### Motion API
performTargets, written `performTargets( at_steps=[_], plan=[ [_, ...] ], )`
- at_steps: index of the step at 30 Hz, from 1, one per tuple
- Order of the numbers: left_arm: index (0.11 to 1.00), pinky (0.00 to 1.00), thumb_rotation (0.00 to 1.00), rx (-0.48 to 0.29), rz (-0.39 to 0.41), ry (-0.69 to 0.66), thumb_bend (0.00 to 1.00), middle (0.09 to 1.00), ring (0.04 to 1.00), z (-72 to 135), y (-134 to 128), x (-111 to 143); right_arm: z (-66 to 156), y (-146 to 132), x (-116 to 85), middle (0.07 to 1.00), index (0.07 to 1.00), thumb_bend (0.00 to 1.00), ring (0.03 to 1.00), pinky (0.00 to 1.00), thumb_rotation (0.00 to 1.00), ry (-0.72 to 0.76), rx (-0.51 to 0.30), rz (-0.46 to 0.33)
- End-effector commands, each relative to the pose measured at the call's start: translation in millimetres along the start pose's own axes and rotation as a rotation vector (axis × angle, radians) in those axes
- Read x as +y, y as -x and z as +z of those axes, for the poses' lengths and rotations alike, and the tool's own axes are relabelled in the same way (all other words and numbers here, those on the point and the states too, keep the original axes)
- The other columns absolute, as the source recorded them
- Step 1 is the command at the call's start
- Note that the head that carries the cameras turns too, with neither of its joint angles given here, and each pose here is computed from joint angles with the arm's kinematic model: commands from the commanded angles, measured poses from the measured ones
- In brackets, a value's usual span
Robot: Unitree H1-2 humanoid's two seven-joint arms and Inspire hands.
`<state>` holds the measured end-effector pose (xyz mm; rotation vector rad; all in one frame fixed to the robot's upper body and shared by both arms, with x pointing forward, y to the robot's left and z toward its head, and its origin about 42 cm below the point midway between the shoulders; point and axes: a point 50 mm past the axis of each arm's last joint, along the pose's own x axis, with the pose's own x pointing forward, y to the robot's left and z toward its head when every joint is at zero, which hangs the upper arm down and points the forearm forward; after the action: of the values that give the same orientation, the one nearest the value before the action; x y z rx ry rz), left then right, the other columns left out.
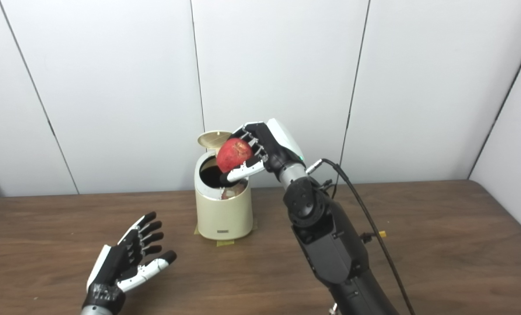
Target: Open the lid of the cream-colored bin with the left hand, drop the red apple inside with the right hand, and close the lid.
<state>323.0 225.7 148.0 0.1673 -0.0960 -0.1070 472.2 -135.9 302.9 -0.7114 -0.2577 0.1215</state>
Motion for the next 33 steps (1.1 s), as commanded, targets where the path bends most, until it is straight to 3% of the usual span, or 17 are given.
performTargets(
  at_steps=[1,13,27,30,33],
  plan=[
    [0.938,0.81,0.29,-0.081,0.015,-0.014,0.83,0.890,0.852,20,-6,-1,31,-14,-16,0.481,0.546,0.51,0.362,0.26,0.00,0.005,-0.103,-0.058],
    [0.927,0.82,0.31,-0.086,0.014,-0.023,0.84,0.881,0.846,23,-6,-6,22,-26,0,0.493,0.536,0.51,0.370,0.27,0.00,0.018,-0.069,-0.023],
    [0.931,0.83,0.31,-0.084,0.000,-0.030,0.83,0.887,0.843,23,-6,-10,19,-33,14,0.492,0.542,0.51,0.373,0.28,0.00,0.084,-0.155,-0.026],
    [0.931,0.83,0.31,-0.086,-0.003,-0.030,0.83,0.887,0.844,23,-6,-10,17,-32,18,0.488,0.522,0.52,0.405,0.36,0.00,0.144,-0.166,-0.025],
    [0.931,0.82,0.31,-0.085,-0.003,-0.031,0.84,0.888,0.845,22,-6,-11,16,-30,20,0.538,0.512,0.51,0.426,0.36,0.00,0.219,-0.167,-0.024]
  ],
)
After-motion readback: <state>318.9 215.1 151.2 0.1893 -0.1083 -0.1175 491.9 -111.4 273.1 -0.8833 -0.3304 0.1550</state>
